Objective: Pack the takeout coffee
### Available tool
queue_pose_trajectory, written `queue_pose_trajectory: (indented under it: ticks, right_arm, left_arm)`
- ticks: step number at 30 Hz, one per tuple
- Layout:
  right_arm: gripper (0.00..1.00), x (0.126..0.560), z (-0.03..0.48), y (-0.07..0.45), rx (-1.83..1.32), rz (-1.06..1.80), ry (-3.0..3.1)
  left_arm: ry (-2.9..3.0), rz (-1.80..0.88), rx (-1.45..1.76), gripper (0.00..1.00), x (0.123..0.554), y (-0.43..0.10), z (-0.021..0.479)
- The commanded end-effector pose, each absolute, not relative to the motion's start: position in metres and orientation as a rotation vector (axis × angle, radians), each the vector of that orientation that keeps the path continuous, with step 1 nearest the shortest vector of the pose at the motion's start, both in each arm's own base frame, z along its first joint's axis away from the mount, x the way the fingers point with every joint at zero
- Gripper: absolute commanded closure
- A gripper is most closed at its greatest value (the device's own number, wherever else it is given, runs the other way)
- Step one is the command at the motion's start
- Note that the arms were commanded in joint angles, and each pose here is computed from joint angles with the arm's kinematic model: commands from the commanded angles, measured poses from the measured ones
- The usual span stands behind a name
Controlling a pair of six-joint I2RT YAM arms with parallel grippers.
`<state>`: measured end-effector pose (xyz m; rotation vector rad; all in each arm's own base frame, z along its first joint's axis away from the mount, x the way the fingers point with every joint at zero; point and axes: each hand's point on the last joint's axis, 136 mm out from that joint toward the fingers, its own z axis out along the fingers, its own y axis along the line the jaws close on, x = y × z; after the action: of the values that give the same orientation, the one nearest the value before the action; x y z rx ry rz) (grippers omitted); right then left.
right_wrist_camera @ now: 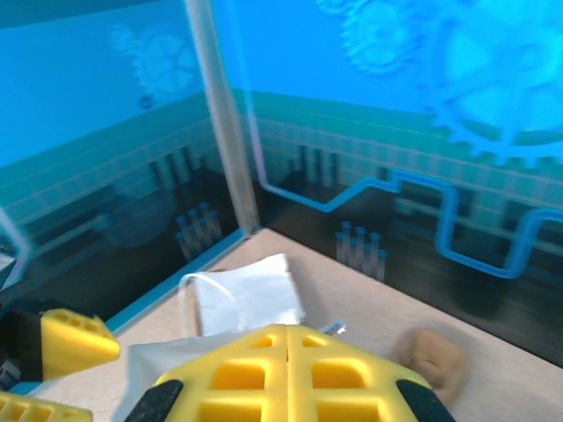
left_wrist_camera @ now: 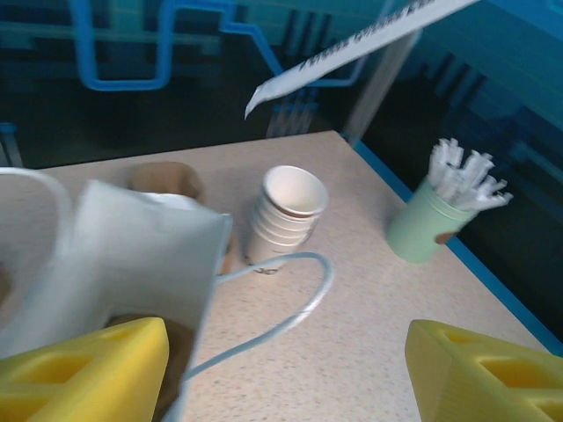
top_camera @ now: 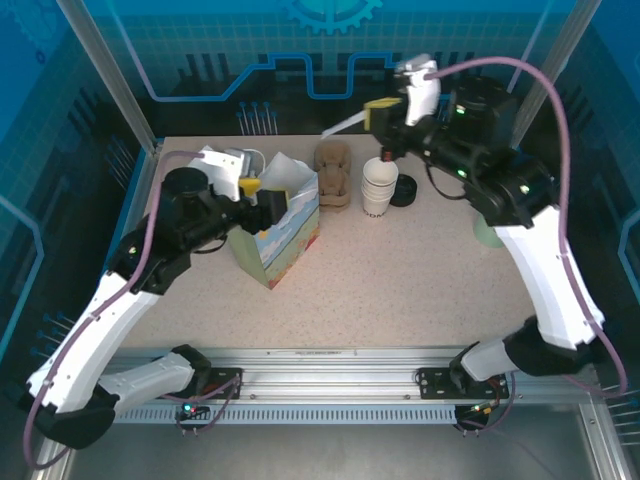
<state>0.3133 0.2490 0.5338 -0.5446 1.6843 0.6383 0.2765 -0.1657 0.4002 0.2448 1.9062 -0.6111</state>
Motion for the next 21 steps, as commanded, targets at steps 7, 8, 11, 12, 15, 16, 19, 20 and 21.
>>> queue_pose_trajectory:
  ticks: [7,8,11,12,15,16,19,20,21]
  right_arm:
    - [1.00,0.308,0.498,0.327,-0.713,0.795,1.764]
    - [1.00,0.311,0.490,0.328,-0.711,0.788,1.788]
    - [1.00,0.321,0.465,0.332,-0.706,0.753,1.853]
    - [1.00,0.325,0.457,0.335,-0.710,0.747,1.869]
    - [1.00,0.340,0.431,0.348,-0.727,0.731,1.924]
    - [1.00,0.344,0.422,0.354,-0.741,0.731,1.945]
    - [0.95,0.357,0.394,0.369,-0.765,0.726,2.006]
    - [0.92,0.361,0.385,0.373,-0.770,0.723,2.025]
    - [0.90,0.366,0.376,0.376,-0.771,0.715,2.047]
  left_arm:
    - [1.937,-0.365,0.125,0.27,0.269,-0.107,0.403]
    - [1.938,-0.362,0.125,0.27,0.269,-0.106,0.403]
    - [1.945,-0.358,0.127,0.26,0.270,-0.106,0.400]
    - [1.948,-0.358,0.129,0.26,0.270,-0.107,0.398]
    - [1.951,-0.360,0.130,0.26,0.271,-0.108,0.396]
    - [1.953,-0.361,0.130,0.26,0.271,-0.108,0.395]
    - [1.958,-0.356,0.136,0.26,0.273,-0.108,0.393]
    - [1.956,-0.353,0.138,0.25,0.273,-0.108,0.393]
    - [1.958,-0.345,0.136,0.25,0.275,-0.107,0.393]
